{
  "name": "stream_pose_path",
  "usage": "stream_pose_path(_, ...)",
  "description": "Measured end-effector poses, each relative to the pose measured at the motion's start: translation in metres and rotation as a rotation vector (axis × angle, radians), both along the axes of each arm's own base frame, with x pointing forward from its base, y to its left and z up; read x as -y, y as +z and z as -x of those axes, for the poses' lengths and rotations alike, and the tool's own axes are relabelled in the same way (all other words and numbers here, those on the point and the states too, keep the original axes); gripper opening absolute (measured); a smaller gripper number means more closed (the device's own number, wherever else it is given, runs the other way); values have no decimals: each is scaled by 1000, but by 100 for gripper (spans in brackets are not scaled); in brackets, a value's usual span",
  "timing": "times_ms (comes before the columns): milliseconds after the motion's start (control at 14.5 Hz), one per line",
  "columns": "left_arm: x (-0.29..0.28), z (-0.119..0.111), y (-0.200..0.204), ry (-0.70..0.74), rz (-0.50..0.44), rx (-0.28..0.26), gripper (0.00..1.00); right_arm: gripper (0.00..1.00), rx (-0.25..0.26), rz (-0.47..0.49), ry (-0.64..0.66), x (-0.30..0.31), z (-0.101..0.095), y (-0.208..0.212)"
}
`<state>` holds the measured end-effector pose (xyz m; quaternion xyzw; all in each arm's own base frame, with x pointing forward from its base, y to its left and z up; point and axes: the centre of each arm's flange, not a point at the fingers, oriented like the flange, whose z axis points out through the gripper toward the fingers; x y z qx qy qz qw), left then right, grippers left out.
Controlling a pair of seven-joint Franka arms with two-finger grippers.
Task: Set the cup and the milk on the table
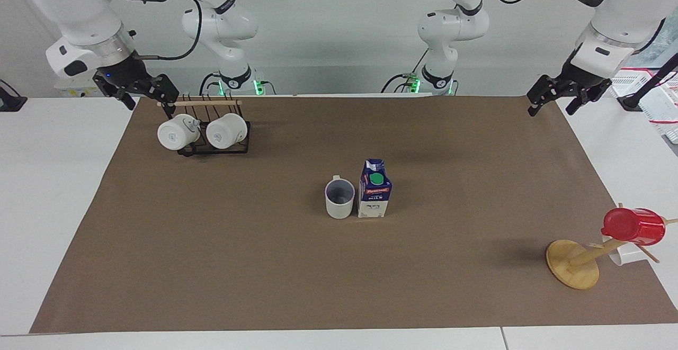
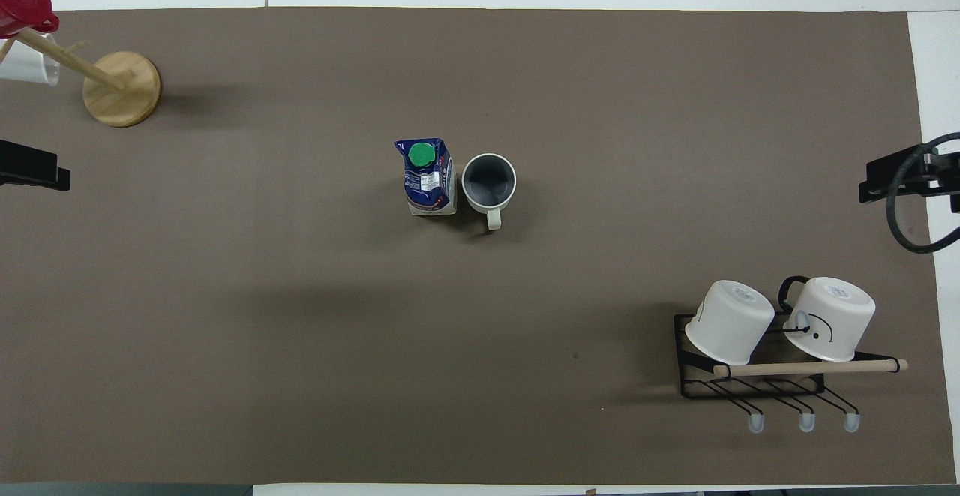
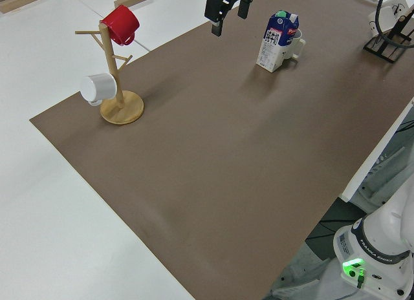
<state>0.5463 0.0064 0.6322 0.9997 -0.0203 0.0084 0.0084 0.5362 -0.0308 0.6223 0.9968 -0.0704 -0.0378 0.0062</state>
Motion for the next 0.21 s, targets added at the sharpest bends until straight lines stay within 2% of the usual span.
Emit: stream_pose_path(207, 0, 0, 0, 0, 0, 0, 100, 100, 3, 1, 1, 0, 0, 1)
